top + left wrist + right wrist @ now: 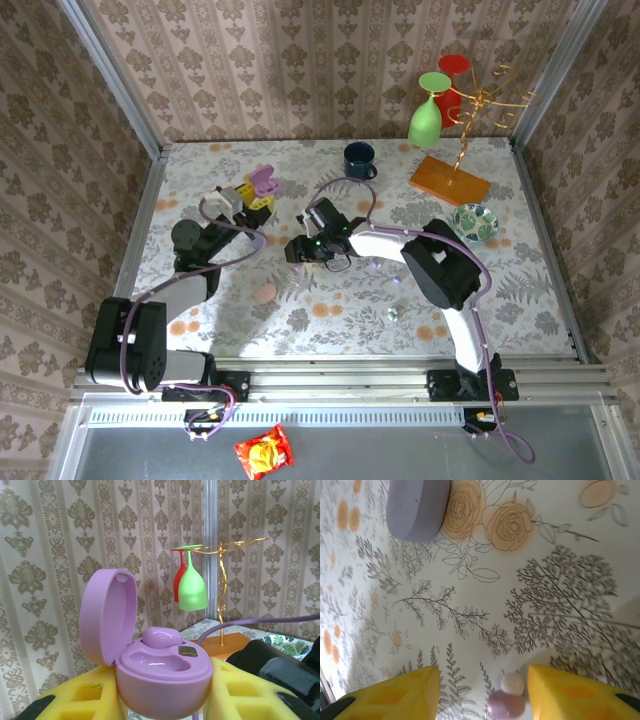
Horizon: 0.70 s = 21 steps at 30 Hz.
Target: Insert wireless bluetooth earbuds into charging case
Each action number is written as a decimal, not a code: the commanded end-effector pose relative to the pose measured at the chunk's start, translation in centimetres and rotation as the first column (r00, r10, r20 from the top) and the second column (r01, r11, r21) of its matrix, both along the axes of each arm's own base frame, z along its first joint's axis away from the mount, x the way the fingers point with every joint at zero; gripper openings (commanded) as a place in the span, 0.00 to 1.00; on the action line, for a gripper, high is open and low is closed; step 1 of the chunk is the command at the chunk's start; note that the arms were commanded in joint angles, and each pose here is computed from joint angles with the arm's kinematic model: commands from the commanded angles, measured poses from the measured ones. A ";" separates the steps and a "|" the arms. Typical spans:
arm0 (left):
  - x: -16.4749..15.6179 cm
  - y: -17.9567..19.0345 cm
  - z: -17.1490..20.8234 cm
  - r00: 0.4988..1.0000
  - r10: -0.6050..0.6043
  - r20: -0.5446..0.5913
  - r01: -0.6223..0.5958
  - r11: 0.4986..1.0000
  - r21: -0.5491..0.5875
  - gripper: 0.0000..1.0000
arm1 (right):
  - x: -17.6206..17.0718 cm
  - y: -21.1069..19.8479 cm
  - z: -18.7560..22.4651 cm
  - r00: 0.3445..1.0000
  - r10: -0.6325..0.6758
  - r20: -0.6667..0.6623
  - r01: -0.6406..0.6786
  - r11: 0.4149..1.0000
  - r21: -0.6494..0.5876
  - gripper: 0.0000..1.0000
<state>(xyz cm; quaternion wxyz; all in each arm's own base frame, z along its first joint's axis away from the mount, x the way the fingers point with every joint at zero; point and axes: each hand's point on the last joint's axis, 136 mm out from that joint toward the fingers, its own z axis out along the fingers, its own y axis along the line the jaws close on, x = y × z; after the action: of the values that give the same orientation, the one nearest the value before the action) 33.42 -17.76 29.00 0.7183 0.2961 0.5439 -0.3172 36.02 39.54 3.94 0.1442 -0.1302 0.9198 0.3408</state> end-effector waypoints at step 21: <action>-0.5 1.0 1.2 0.998 0.027 0.062 -0.027 1.000 -0.008 0.27 | -3.4 -1.3 -1.2 0.964 0.237 -0.117 -0.237 0.971 0.019 0.47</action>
<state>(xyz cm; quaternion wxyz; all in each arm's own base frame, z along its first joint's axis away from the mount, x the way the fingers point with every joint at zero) 33.64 -17.05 29.08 0.7232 0.2889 0.5461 -0.3087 34.81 39.24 3.15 0.0825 -0.2199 0.8996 0.3682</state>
